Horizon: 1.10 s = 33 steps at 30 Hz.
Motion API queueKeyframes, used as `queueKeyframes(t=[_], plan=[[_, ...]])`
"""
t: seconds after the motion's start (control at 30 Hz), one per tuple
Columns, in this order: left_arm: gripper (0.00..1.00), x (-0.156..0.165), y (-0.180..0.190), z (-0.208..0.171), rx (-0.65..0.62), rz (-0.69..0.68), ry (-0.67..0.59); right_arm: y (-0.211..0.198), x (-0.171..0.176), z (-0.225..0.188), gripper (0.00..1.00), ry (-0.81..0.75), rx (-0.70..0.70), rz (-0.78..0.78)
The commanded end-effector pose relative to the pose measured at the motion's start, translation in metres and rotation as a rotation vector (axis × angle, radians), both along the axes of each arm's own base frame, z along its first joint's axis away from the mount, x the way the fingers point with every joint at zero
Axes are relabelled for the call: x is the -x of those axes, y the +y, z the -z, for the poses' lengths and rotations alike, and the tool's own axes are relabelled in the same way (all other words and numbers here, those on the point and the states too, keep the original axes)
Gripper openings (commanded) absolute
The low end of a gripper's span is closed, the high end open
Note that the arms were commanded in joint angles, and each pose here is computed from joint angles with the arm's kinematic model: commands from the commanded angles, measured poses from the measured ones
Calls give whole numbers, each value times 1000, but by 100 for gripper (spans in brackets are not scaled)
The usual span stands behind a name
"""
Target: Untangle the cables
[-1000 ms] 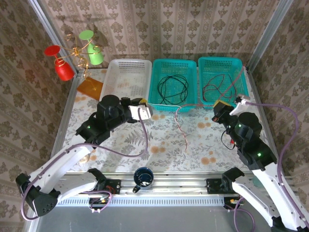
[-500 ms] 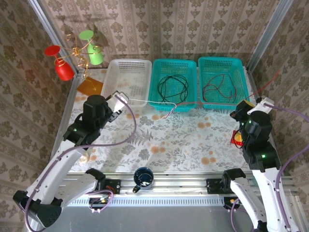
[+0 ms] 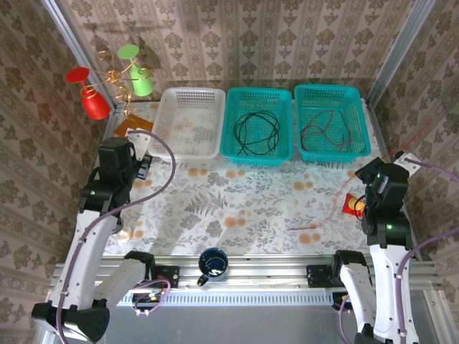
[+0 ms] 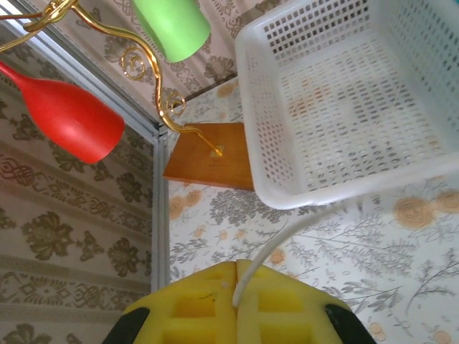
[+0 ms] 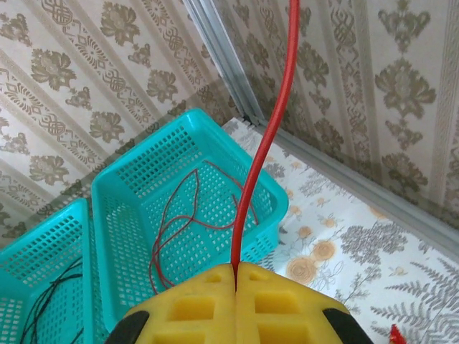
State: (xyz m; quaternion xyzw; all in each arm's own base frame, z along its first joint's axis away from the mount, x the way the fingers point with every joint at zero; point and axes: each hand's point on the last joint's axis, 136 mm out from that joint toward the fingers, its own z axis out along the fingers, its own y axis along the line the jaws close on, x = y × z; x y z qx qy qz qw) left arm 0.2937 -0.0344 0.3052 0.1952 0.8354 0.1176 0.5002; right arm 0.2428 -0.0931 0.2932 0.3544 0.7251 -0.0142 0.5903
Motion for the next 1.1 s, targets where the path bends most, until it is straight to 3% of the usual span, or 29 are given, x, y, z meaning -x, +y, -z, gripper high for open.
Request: queueKeyframes(t=[0.0, 0.37, 0.87, 1.07], plan=[[0, 5, -23, -12, 142, 87, 1, 17, -8, 12, 0, -9, -80, -92], [0, 0, -62, -103, 364, 246, -229, 36, -12, 2, 0, -24, -90, -210], [0, -62, -89, -198, 366, 348, -425, 41, -13, -8, 0, -61, -107, -235], [0, -95, -93, -219, 350, 352, -457, 44, -17, -4, 0, -76, -149, -242]])
